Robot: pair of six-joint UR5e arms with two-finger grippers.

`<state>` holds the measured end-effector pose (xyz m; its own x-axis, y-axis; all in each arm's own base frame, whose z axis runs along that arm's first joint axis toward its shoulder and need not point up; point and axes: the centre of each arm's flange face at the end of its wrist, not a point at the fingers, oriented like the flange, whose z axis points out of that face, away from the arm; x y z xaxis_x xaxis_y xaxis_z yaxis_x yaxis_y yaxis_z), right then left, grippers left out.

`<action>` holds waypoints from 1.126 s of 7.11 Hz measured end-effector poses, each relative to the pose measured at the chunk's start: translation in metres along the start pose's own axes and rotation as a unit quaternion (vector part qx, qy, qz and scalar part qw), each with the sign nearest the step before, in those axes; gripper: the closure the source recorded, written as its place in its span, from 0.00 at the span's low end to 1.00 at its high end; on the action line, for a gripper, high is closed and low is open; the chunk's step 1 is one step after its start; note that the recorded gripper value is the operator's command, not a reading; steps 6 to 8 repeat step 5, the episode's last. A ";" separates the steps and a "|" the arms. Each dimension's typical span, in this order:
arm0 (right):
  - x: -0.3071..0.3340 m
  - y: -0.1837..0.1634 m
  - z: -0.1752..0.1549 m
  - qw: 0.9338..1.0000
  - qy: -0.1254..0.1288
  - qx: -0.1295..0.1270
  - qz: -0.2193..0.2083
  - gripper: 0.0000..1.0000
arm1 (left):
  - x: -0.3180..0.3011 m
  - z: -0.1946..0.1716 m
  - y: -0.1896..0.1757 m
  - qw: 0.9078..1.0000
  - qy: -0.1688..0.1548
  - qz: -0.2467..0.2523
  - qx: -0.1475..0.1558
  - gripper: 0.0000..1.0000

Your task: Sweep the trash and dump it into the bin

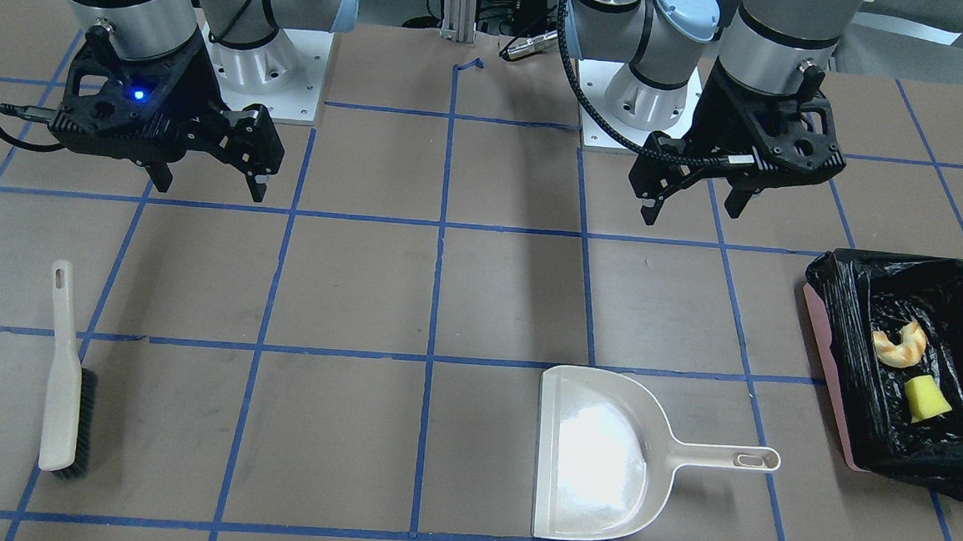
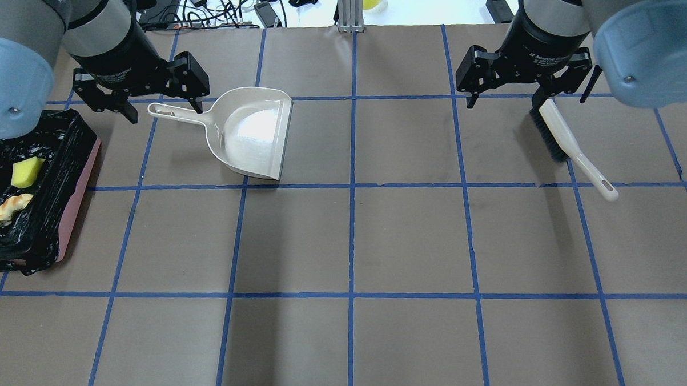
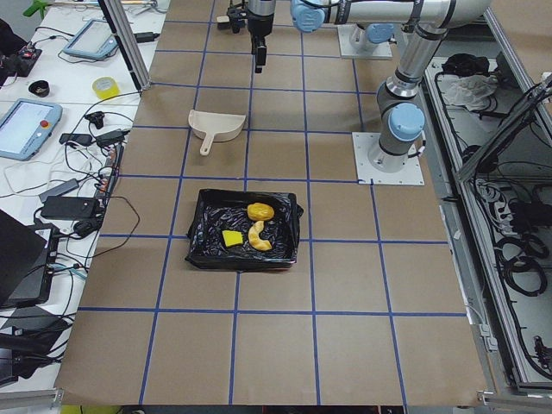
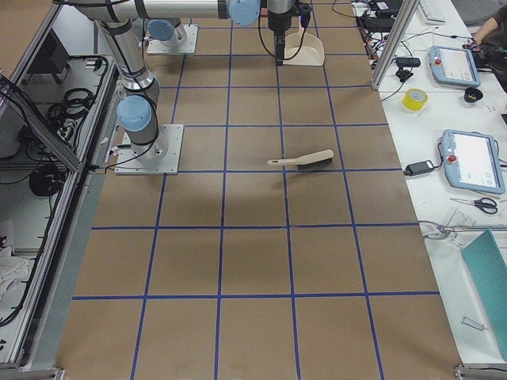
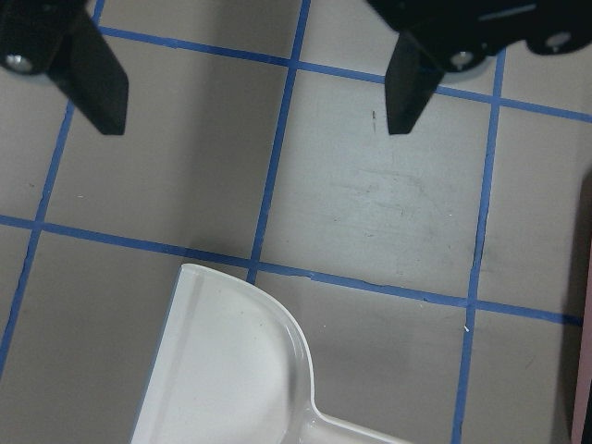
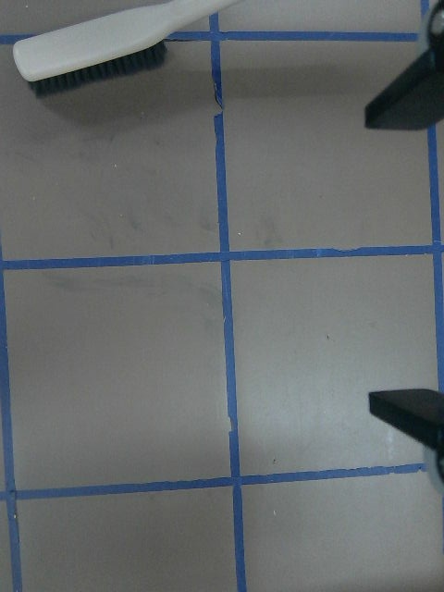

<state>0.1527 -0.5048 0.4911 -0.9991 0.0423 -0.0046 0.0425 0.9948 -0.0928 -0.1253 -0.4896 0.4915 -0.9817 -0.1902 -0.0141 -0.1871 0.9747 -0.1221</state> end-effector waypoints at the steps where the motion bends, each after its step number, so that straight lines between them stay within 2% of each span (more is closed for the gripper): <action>1: 0.000 0.001 -0.001 1.000 0.001 -0.001 0.002 0.00 | 0.000 0.000 0.001 1.000 -0.001 -0.002 -0.001 0.00; 8: 0.000 0.003 0.000 1.000 0.005 -0.008 0.002 0.00 | 0.001 0.001 0.002 1.000 -0.001 0.004 -0.002 0.00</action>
